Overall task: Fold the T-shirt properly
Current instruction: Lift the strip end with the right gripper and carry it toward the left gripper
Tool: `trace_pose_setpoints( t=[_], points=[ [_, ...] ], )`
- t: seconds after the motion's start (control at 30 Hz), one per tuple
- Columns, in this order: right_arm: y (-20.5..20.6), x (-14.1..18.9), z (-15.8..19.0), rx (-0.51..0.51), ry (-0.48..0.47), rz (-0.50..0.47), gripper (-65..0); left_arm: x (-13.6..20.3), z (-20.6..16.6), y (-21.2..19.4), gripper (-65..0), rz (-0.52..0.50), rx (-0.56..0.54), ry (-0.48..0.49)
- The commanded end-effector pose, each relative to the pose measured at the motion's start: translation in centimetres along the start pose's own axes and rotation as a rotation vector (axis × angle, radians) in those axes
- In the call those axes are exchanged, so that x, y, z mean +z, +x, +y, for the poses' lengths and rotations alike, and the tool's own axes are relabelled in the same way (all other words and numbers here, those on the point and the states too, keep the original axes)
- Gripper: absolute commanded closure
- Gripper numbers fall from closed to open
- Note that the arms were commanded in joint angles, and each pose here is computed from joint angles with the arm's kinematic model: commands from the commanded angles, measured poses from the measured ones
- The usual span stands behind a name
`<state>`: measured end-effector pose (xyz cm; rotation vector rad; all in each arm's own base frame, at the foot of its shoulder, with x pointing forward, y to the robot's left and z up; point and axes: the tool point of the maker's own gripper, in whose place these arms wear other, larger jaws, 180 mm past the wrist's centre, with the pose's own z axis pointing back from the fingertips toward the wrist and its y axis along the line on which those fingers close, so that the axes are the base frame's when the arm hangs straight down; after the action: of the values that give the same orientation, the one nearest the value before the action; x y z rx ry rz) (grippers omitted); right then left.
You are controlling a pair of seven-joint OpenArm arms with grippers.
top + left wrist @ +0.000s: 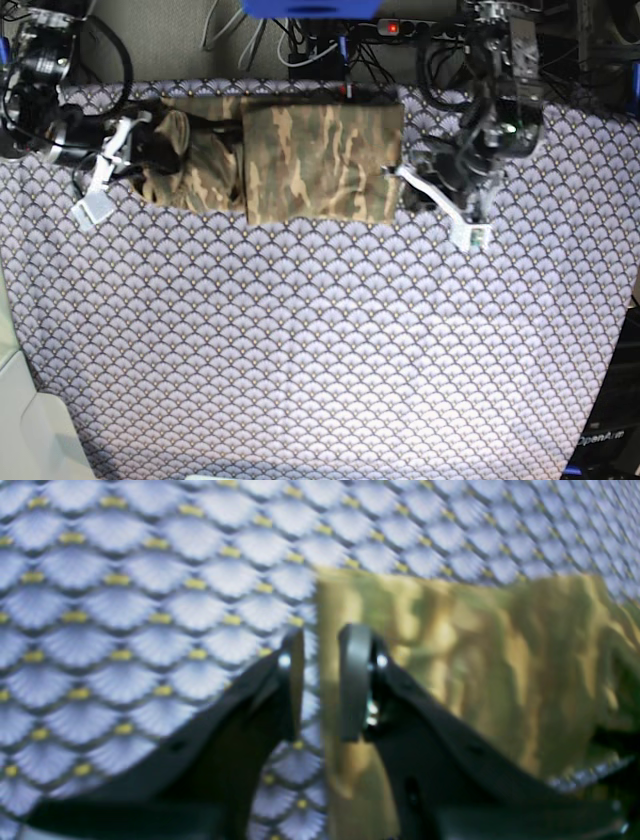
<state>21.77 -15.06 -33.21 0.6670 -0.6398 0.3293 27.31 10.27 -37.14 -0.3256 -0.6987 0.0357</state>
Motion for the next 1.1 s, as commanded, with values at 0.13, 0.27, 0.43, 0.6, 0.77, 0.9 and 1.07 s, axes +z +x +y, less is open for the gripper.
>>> trace_pose_setpoints(
  t=[0.13,0.27,0.43,0.6,0.77,0.9,1.07],
  points=[
    [1.4,-0.5,1.4,0.005,0.044,-0.069,-4.5,0.9,1.9,0.6,-12.1,-0.035,0.024,0.039],
    [1.5,-1.1,2.0,-0.011,0.063,-0.087,-4.6,1.1,3.1,0.6,-12.1,-0.033,0.032,0.065],
    [2.3,-2.0,3.1,-0.002,0.096,-0.11,-4.6,1.1,4.4,0.2,-12.1,-0.022,0.052,0.098],
    [3.8,-4.0,5.7,0.024,0.182,-0.138,-4.6,0.6,6.2,-1.2,-12.1,0.023,0.077,0.126],
    [4.4,-5.8,8.6,0.014,0.268,-0.161,-4.6,1.2,6.8,-2.1,-12.1,0.041,0.066,0.142],
    [5.3,-7.0,10.5,0.035,0.327,-0.169,-4.6,1.7,6.9,-1.7,-12.1,0.031,0.048,0.147],
    [4.8,-8.2,12.6,0.068,0.394,-0.121,-4.6,3.6,9.3,-2.5,-12.1,0.022,0.086,0.217]
  ],
)
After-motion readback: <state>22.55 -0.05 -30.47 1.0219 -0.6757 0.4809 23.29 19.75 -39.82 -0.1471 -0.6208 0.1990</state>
